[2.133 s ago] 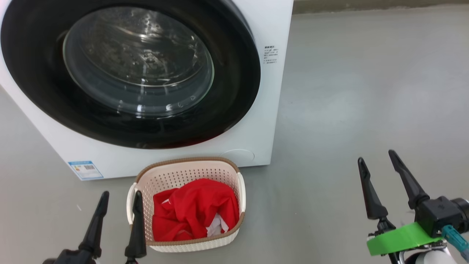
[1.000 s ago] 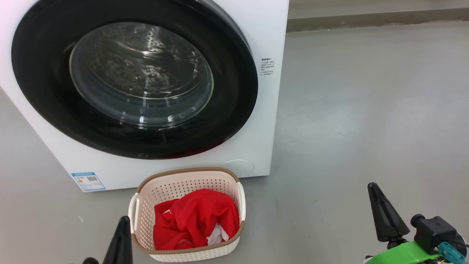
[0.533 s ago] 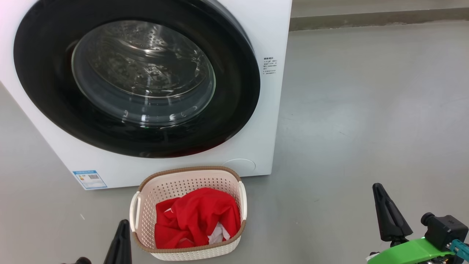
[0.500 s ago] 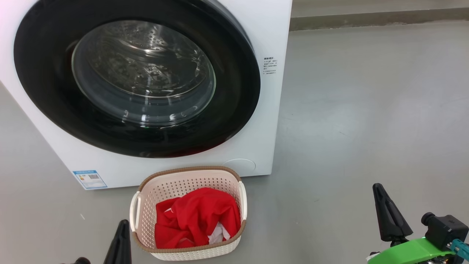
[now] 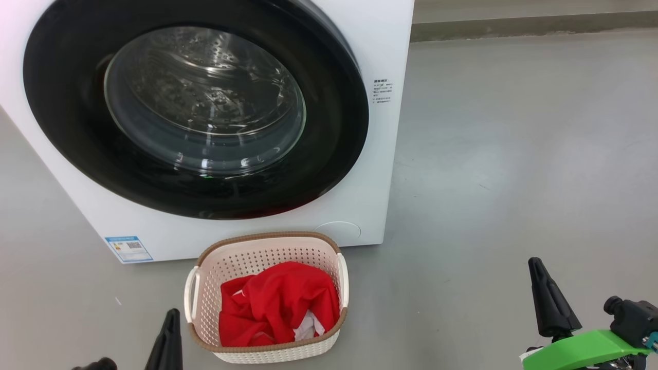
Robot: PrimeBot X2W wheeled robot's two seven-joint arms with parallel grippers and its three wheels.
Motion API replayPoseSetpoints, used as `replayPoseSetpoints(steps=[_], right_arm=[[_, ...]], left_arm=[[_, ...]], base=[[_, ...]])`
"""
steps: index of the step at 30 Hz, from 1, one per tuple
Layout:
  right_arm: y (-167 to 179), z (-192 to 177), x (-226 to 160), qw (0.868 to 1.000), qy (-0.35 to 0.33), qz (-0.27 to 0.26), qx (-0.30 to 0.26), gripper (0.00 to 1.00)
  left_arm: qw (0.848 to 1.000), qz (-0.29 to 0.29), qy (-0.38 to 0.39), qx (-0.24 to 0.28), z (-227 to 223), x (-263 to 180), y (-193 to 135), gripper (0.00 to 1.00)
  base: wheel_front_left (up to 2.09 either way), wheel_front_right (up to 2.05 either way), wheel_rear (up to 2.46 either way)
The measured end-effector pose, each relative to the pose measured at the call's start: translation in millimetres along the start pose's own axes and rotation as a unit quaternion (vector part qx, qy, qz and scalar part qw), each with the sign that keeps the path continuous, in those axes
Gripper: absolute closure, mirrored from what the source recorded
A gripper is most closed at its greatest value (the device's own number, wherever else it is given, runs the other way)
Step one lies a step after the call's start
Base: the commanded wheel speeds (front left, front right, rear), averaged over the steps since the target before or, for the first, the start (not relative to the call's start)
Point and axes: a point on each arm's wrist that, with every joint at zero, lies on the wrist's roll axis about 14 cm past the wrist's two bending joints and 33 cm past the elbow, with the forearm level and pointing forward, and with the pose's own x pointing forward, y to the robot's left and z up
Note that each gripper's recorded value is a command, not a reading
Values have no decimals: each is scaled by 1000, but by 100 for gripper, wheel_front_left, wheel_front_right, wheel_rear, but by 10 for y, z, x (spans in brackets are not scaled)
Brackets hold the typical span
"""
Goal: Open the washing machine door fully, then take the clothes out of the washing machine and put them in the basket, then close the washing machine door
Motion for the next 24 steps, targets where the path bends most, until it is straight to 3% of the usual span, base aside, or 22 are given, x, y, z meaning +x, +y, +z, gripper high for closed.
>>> replayPoseSetpoints(steps=[24], right_arm=[[-22,4,113,990,8,-12,138,100]], left_arm=[[990,18,20,-140,-40,48,94,100]], base=[[0,0,0]])
